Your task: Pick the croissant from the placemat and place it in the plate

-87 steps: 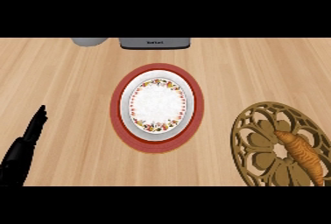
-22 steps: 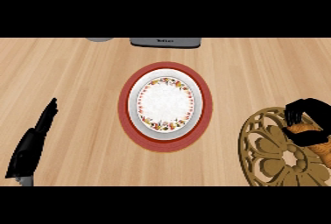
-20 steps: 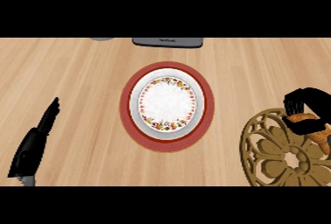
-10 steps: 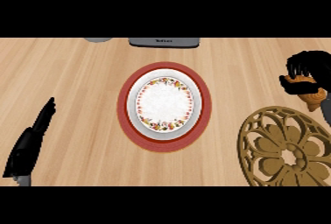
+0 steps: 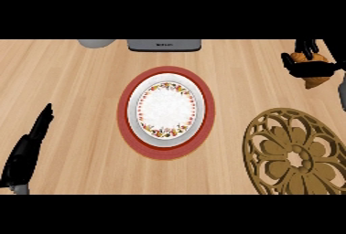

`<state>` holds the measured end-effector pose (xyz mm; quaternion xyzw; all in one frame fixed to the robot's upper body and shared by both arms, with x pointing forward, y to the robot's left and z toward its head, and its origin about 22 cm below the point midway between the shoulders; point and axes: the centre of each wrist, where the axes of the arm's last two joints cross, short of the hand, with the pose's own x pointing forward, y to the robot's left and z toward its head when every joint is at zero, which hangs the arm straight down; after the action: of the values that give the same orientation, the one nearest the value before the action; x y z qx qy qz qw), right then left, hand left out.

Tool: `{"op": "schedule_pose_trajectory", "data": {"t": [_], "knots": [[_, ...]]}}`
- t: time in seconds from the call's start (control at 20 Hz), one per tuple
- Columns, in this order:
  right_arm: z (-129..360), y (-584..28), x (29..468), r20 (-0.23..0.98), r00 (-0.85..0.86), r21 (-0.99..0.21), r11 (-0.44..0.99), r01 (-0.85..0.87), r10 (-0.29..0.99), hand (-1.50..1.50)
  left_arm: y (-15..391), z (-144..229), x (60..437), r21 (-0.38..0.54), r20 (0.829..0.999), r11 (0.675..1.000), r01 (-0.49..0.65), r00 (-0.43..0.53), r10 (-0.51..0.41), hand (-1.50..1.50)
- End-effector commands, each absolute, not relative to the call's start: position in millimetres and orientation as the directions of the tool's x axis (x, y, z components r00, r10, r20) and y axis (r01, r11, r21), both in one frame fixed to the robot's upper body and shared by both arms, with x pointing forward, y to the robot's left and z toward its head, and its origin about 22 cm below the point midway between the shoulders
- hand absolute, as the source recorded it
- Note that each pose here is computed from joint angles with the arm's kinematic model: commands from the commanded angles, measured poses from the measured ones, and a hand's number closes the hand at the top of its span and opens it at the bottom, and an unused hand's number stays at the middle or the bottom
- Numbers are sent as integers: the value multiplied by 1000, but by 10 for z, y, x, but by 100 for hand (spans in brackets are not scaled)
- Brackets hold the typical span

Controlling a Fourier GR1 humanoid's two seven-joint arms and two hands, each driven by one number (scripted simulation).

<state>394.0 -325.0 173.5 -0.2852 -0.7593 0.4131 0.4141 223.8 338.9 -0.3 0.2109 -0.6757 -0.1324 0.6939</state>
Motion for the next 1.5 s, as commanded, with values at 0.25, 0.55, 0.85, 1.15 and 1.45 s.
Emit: {"op": "schedule_pose_trajectory", "data": {"t": [0.25, 0.55, 0.85, 1.15, 1.45], "knots": [[2096, -2401, 3662, 449, -638, -830, 557, -37, 626, 150, 3350, 54, 2193, 470, 883, 876, -105, 58, -467, 0], [2097, -1472, 3564, 507, -626, -807, 582, -103, 592, 150, 3466, 35, 2194, 460, 888, 884, -90, 56, -456, 0], [2148, -976, 3672, 532, -577, -826, 531, -191, 620, 150, 3182, -85, 2215, 474, 881, 876, -86, 42, -472, 0], [1460, -622, 3661, 526, -537, -848, 456, -271, 660, 150, 3325, -114, 2131, 472, 882, 876, -98, 48, -469, 0], [1411, -325, 3794, 529, -529, -848, 404, -342, 664, 150, 3411, -19, 2048, 476, 879, 875, -82, 30, -476, 0]]}}
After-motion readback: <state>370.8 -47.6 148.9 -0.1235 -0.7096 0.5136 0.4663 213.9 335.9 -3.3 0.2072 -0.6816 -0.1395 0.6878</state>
